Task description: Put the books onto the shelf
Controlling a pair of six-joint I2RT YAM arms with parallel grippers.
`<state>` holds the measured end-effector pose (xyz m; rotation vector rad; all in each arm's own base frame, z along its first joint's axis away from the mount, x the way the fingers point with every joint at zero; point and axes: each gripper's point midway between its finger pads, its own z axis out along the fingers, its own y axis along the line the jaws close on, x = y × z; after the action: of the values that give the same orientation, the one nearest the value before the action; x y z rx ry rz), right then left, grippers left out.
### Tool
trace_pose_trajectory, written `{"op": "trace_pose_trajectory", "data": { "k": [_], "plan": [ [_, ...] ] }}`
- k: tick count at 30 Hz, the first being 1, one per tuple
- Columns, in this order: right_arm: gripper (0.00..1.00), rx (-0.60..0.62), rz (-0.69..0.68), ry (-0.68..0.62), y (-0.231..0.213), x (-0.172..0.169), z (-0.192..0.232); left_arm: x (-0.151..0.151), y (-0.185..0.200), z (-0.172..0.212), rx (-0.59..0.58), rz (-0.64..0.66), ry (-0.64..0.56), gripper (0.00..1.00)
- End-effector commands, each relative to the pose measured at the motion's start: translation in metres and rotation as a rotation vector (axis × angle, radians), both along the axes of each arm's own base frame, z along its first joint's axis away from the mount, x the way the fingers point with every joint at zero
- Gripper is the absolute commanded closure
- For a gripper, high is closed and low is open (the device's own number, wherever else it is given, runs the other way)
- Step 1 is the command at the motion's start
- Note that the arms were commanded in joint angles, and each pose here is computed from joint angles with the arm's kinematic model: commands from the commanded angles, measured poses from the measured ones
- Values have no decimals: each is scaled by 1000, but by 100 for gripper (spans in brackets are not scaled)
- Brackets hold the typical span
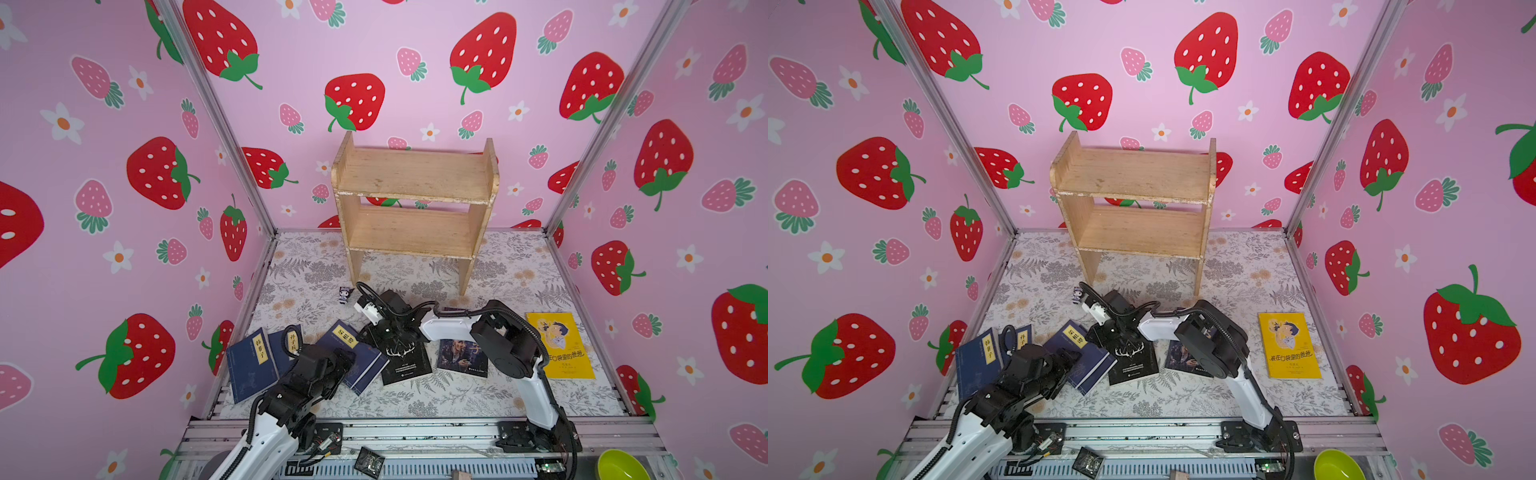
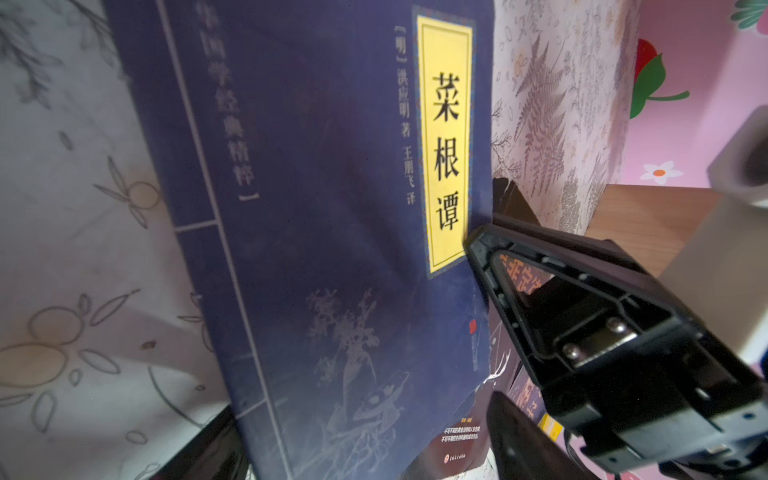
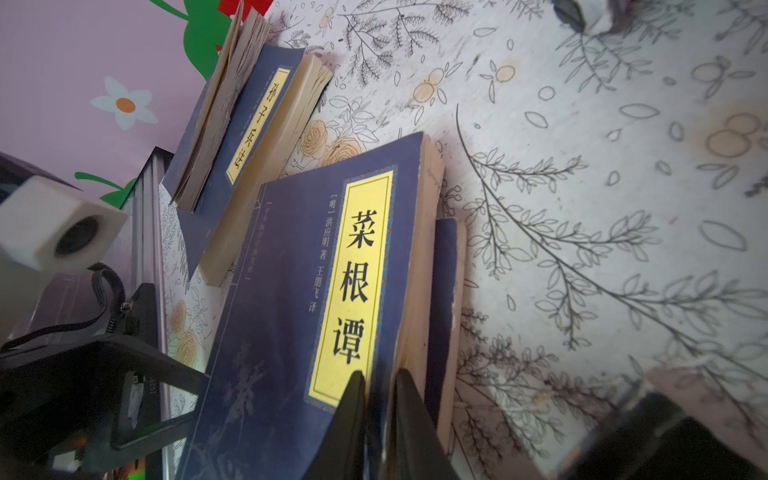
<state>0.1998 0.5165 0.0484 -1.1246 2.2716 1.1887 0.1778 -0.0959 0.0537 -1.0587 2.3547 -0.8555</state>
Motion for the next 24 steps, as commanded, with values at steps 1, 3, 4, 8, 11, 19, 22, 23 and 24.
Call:
{"op": "trace_pose_trajectory", "data": {
  "k": [1, 3, 4, 8, 11, 19, 22, 23, 24],
  "plan": [
    [84, -25, 46, 23, -5, -16, -8, 17, -4, 38, -38, 21, -97, 13],
    [85, -30, 44, 19, -6, -15, -10, 19, -5, 40, -52, 30, -95, 14],
    [85, -30, 47, 19, -5, -15, -10, 21, -6, 42, -57, 32, -98, 15],
    [86, -27, 57, 20, -2, -16, -11, 26, -8, 48, -66, 36, -122, 19],
    [86, -30, 61, 20, -1, -15, -16, 28, -2, 50, -33, 50, -141, 22],
    [86, -47, 58, 10, -3, -13, -22, 29, 8, 34, 23, 78, -132, 46],
    [86, -47, 50, 9, -3, -9, -21, 30, 7, 31, 20, 80, -132, 52],
    [86, -44, 48, 11, -3, -8, -20, 31, 6, 32, 16, 77, -134, 55],
    [86, -39, 44, 13, -3, -7, -18, 31, 6, 32, 16, 73, -132, 56]
  ]
}}
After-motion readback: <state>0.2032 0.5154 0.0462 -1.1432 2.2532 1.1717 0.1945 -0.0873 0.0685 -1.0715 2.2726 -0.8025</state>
